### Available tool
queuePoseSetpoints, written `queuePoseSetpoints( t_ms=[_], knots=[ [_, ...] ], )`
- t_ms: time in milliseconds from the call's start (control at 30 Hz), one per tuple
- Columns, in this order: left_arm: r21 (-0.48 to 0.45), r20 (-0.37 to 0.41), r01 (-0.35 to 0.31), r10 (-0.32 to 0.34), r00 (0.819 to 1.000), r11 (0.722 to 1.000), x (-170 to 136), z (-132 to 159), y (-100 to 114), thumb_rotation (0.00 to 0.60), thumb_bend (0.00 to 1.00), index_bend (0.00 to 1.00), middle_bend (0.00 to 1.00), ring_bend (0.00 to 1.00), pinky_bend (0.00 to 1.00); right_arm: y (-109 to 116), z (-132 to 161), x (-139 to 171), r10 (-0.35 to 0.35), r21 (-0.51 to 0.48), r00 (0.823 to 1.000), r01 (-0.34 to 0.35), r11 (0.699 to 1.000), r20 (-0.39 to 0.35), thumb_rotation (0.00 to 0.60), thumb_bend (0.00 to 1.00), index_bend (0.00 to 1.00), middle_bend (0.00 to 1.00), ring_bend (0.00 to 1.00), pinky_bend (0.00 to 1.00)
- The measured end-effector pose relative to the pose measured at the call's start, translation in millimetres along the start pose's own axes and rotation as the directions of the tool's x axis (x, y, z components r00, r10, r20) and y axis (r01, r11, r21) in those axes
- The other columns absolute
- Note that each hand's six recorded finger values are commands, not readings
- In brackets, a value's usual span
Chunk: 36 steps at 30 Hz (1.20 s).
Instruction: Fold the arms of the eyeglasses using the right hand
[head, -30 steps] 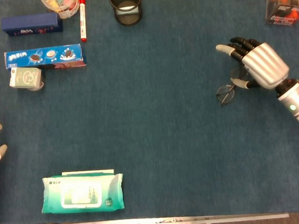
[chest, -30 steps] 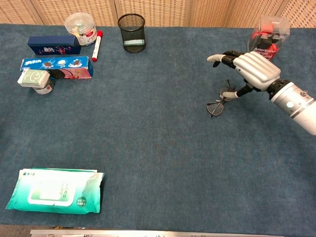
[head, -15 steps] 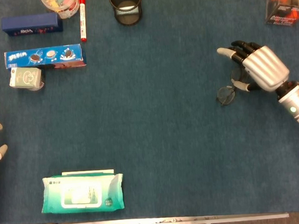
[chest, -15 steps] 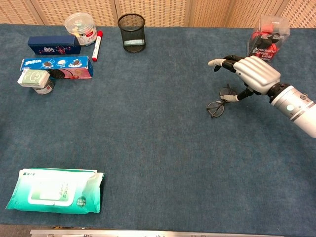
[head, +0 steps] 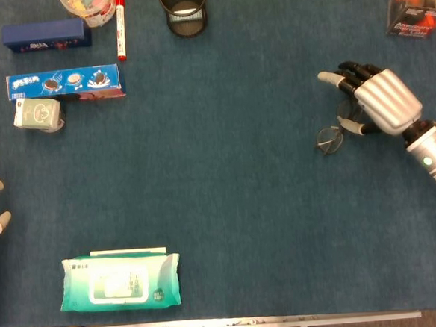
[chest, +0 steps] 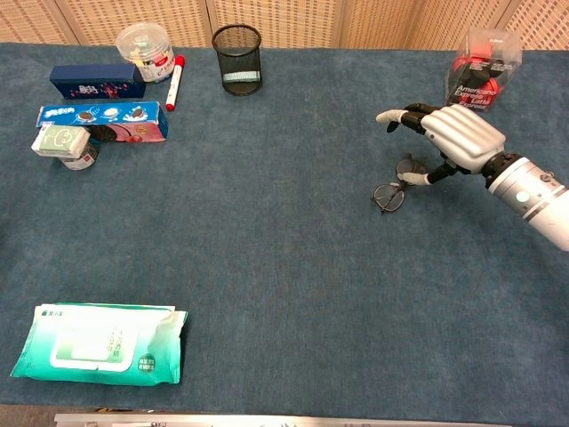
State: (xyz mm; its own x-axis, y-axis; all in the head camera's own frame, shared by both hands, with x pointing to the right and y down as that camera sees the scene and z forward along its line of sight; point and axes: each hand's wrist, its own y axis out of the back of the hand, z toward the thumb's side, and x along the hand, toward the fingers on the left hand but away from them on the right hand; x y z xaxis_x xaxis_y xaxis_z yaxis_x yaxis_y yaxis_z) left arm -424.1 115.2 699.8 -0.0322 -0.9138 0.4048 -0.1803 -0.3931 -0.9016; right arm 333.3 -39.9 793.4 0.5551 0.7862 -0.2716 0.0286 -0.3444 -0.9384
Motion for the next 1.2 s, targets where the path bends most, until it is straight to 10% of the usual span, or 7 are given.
queuePoseSetpoints(
  t_ms=[667,967,1200],
  knots=[
    [0.011,0.029,-0.030,0.029,0.999,1.000,8.1,9.1,10.5,0.600,0.18,0.43,0.29,0.26,0.46,80.1,-26.9,44.2,-0.281,0.122,0.960,0.279,0.953,0.003,0.600,0.08,0.18,0.32,0.18,0.34],
    [0.001,0.072,-0.067,0.066,0.995,0.998,19.6,19.0,24.8,0.600,0.18,0.43,0.29,0.26,0.46,95.9,-39.2,92.3,-0.323,0.161,0.933,0.298,0.941,0.159,0.600,0.13,0.25,0.32,0.18,0.34],
    [-0.003,0.088,-0.081,0.081,0.993,0.997,23.7,23.1,30.2,0.600,0.18,0.43,0.29,0.26,0.46,109.1,-51.3,149.5,-0.320,0.174,0.869,0.273,0.946,0.376,0.600,0.13,0.25,0.32,0.18,0.34]
  ],
)
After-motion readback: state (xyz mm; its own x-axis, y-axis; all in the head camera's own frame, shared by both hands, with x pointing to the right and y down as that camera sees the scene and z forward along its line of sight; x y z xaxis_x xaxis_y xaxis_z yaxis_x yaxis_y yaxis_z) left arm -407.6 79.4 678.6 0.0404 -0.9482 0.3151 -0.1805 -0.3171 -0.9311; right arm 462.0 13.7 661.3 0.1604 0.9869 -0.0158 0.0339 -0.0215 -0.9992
